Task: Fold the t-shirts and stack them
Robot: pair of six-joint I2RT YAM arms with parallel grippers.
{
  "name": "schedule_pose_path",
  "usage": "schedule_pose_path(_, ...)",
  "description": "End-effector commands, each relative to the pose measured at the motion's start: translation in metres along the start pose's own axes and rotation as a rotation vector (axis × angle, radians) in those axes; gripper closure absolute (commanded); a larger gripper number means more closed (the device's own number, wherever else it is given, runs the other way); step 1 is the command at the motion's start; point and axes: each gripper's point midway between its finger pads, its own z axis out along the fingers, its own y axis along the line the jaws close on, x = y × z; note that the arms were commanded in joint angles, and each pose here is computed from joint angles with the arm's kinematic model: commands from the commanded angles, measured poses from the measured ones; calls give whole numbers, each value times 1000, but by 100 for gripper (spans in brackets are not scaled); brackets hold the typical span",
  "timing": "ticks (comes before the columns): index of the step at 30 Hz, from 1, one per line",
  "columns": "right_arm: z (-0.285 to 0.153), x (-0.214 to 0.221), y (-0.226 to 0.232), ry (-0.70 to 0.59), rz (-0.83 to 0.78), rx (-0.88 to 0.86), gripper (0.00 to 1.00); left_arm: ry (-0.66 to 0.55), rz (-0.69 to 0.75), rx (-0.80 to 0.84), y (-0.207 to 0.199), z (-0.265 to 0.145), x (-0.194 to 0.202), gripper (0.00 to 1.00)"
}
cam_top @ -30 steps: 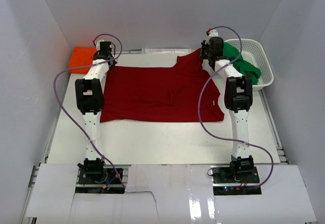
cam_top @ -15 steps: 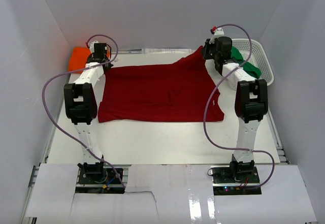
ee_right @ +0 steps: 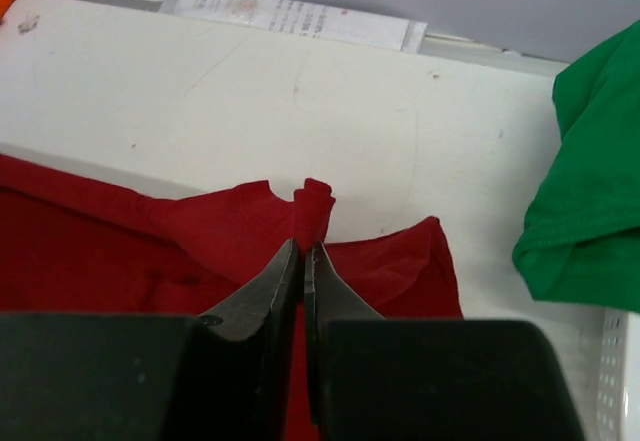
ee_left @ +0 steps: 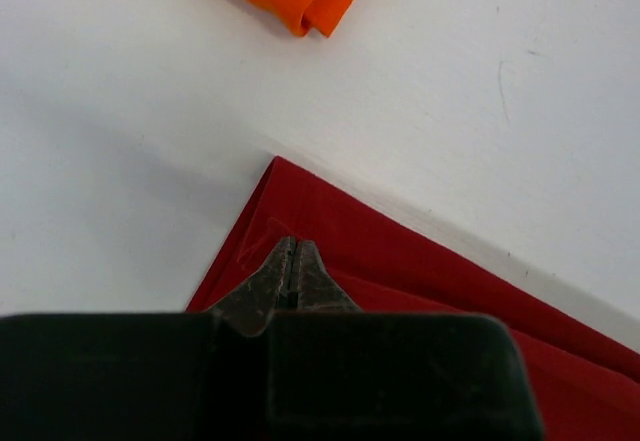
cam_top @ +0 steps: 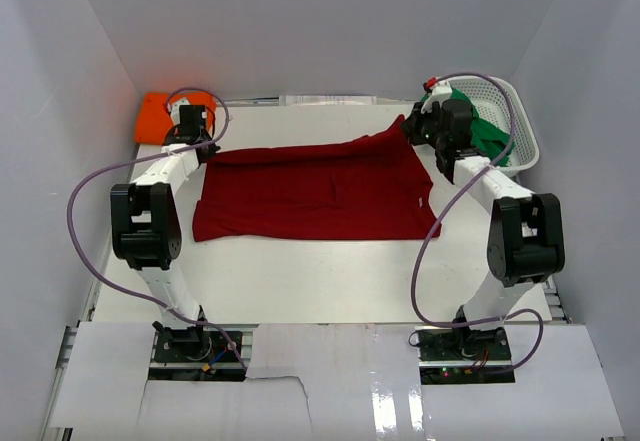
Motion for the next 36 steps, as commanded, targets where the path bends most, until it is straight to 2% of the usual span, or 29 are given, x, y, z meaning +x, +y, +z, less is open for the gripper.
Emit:
schedule_pose_path(1, -20, -17, 12, -64, -45, -20, 92, -69, -28, 47, 0, -28, -21, 100)
schedule_pose_path(11, -78, 24, 33, 21, -49, -18, 92, -63, 21, 57, 7, -51, -6, 100)
schedule_pose_path(16, -96, 64, 38, 159, -11, -15, 92, -2, 49, 9, 20, -58, 19, 100)
schedule_pose_path(17, -98, 73, 41, 190, 1, -19, 92, 21, 49, -21, 27, -56, 28, 96)
schedule_pose_path(18, -102, 79, 41, 217, 20, -10, 92, 53, 54, -48, 34, -57, 37, 86)
schedule_pose_path(20, -114, 101, 39, 309, 59, 34, 86, 101, 69, -75, 41, -53, 53, 72)
schedule_pose_path(21, -118, 109, 38, 339, 94, 53, 67, 135, 74, -79, 44, -53, 63, 61)
schedule_pose_path(22, -122, 113, 37, 363, 107, 74, 56, 171, 84, -84, 47, -53, 73, 48)
schedule_pose_path(23, -130, 122, 32, 410, 111, 124, 50, 191, 86, -84, 48, -54, 79, 31)
schedule_pose_path(25, -137, 123, 28, 419, 108, 165, 34, 219, 79, -74, 50, -59, 90, 3)
schedule_pose_path(26, -143, 117, 18, 394, 101, 229, 28, 218, 62, -71, 51, -62, 90, 2)
schedule_pose_path(27, -145, 113, 17, 381, 94, 240, 26, 191, 47, -56, 49, -70, 83, 2)
schedule_pose_path(32, -135, 82, 25, 285, 67, 180, 27, 61, 7, 22, 37, -91, 49, 2)
schedule_pose_path(36, -105, 74, 45, 287, 75, 34, 29, 79, 61, 159, -4, -78, 26, 2)
